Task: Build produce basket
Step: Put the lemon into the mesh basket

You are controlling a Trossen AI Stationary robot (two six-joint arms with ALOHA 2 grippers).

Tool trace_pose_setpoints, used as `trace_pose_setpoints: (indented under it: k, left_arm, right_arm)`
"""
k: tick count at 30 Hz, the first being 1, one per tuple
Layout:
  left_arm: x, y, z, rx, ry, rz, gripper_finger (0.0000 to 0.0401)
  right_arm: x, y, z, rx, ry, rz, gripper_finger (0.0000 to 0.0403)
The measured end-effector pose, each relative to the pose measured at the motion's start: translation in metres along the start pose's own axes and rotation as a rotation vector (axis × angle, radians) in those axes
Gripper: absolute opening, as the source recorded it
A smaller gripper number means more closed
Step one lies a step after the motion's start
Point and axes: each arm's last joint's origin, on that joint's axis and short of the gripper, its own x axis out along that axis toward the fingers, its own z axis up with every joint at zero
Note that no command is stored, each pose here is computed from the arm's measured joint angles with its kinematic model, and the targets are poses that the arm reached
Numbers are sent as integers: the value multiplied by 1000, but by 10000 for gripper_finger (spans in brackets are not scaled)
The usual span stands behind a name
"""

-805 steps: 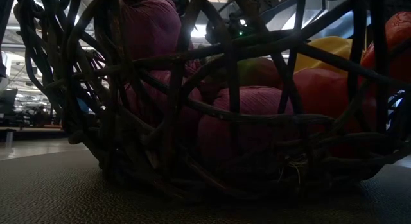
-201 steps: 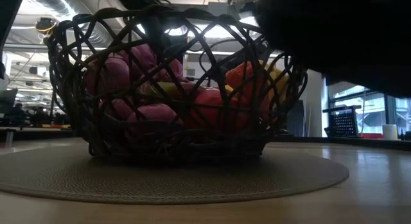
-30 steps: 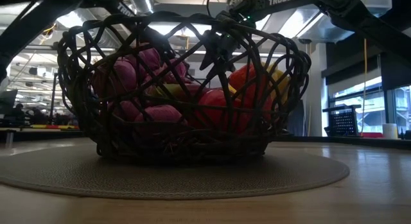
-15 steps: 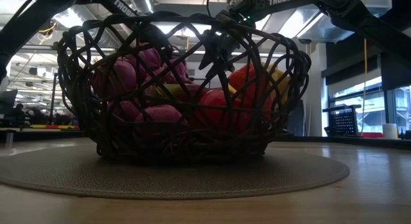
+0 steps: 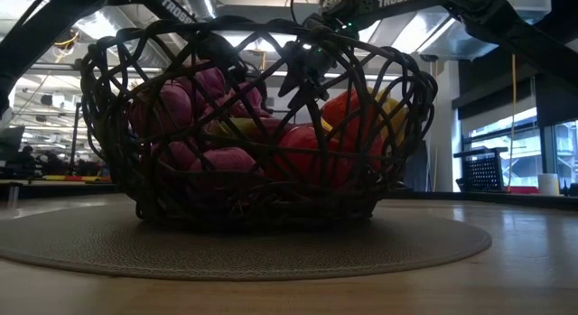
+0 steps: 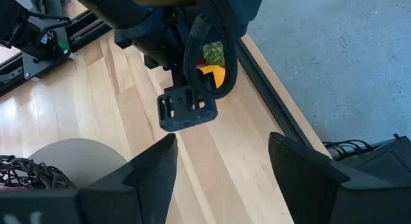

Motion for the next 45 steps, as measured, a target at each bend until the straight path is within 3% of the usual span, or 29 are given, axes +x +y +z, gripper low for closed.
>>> trace_pose_setpoints:
  k: [9,15,19,33,39,45]
  left_arm:
    - [31,7,-18,-37,55,-12,289]
    - [36,4,-17,-21,9,-45,289]
    - [36,4,-18,19,-26,4,287]
    - [35,3,-18,75,-53,45,199]
    - [34,0,-19,127,-50,43,186]
    - [15,-7,-20,200,-65,29,184]
  right_arm:
    - [0,0,0,-2,0,0,236]
    - [0,0,0,-3,1,1,236]
    - [0,0,0,-5,1,1,236]
    - [0,0,0,-6,1,2,236]
    - [-2,1,0,-9,1,1,236]
    - [-25,10,5,-62,-42,3,236]
